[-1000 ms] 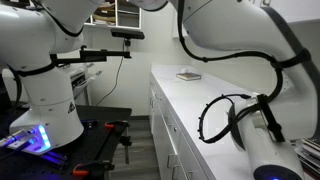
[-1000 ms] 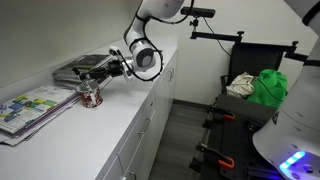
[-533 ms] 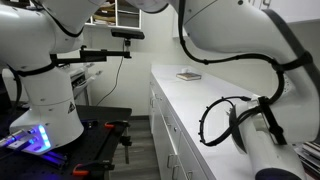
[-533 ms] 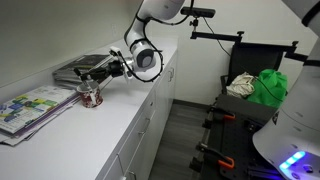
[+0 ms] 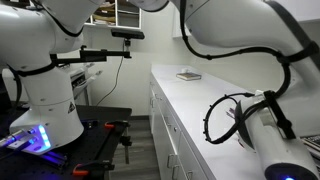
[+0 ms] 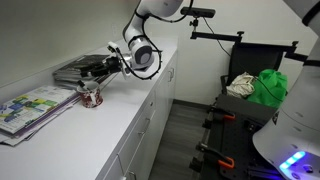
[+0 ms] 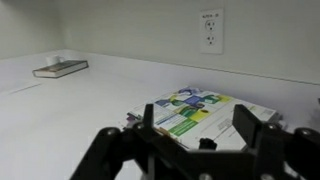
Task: Pick up the marker and place it in the cup
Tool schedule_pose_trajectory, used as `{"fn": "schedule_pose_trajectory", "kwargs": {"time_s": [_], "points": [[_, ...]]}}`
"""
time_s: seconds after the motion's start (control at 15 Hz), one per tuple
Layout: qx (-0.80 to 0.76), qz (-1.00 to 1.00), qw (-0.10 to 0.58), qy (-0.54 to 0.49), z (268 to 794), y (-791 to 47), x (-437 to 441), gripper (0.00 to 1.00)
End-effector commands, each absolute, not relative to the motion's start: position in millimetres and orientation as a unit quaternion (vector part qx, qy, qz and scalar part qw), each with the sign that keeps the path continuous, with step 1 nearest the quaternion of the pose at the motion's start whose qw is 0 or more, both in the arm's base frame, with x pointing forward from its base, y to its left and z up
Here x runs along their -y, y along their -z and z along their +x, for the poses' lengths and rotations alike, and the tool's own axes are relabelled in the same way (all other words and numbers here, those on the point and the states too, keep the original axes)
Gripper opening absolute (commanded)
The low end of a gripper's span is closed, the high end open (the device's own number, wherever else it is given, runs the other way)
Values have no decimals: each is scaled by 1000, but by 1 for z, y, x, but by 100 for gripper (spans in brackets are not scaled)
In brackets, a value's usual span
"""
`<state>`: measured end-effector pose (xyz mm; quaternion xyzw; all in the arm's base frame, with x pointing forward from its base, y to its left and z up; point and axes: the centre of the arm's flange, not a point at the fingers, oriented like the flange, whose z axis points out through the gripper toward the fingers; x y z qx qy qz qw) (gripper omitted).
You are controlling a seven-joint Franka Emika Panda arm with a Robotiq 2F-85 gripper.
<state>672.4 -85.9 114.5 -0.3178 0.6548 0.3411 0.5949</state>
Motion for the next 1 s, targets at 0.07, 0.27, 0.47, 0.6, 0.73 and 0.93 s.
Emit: {"fn": "schedule_pose_trajectory", "kwargs": {"time_s": [0.07,0.27,0.47,0.6,0.73,0.93], "points": [[-642,-338,605,-329,672,-138,81,100],[-630,-345,609,-336,674,-154,75,100],[-624,-358,609,-333,676,-173,67,100],[-625,-365,606,-330,676,-186,64,100],[-621,-370,607,-330,675,-197,62,100],[-619,-382,608,-318,672,-212,61,100]]}}
